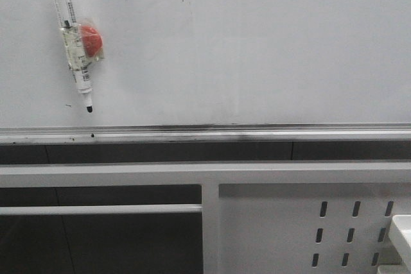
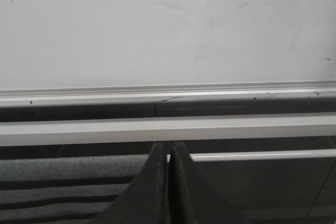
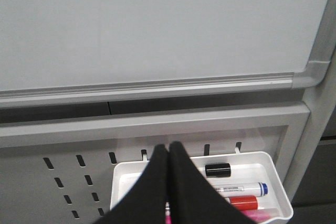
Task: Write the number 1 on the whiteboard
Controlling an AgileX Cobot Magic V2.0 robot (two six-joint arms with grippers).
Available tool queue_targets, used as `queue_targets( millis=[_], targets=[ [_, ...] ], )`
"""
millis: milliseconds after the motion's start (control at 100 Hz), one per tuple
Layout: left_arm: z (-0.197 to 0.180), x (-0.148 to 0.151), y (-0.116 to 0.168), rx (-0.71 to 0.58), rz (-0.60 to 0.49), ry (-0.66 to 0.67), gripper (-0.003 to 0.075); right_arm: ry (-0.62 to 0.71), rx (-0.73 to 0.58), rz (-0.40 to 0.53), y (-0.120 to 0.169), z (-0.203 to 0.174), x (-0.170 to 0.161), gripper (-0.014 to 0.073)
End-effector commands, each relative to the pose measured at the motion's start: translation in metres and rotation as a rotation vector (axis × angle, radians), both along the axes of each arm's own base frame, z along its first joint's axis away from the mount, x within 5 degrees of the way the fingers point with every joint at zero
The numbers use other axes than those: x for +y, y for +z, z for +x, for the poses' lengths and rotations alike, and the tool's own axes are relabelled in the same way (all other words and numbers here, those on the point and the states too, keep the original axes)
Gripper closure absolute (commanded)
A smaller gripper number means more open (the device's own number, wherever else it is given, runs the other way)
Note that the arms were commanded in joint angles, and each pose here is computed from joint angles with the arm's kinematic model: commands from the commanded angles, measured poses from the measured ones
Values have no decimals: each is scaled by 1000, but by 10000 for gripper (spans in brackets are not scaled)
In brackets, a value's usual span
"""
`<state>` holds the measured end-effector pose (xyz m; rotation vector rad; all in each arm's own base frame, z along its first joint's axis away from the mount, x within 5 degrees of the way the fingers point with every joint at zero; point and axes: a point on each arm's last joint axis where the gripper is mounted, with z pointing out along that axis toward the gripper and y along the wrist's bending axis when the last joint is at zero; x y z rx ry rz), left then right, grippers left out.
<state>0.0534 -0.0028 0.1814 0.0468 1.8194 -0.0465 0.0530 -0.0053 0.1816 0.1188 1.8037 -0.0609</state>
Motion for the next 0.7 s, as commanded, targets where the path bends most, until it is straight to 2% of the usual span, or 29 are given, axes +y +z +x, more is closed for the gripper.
queue_targets(
  millis=[0,580,630,690],
  targets=[
    [1,-1,-5,-44,-12,-10,740,-9,-27,-16,-2,0,-1,664],
    [1,-1,-5,-44,-12,-10,740,-9,-27,-16,-2,0,-1,664],
    [1,-1,-5,-46,-12,-10,740,-11,-23,-45,-2,0,-2,664],
    [1,-1,-2,-78,-39,-12,740,-12,-73,-53,3,0,-2,664]
  ],
)
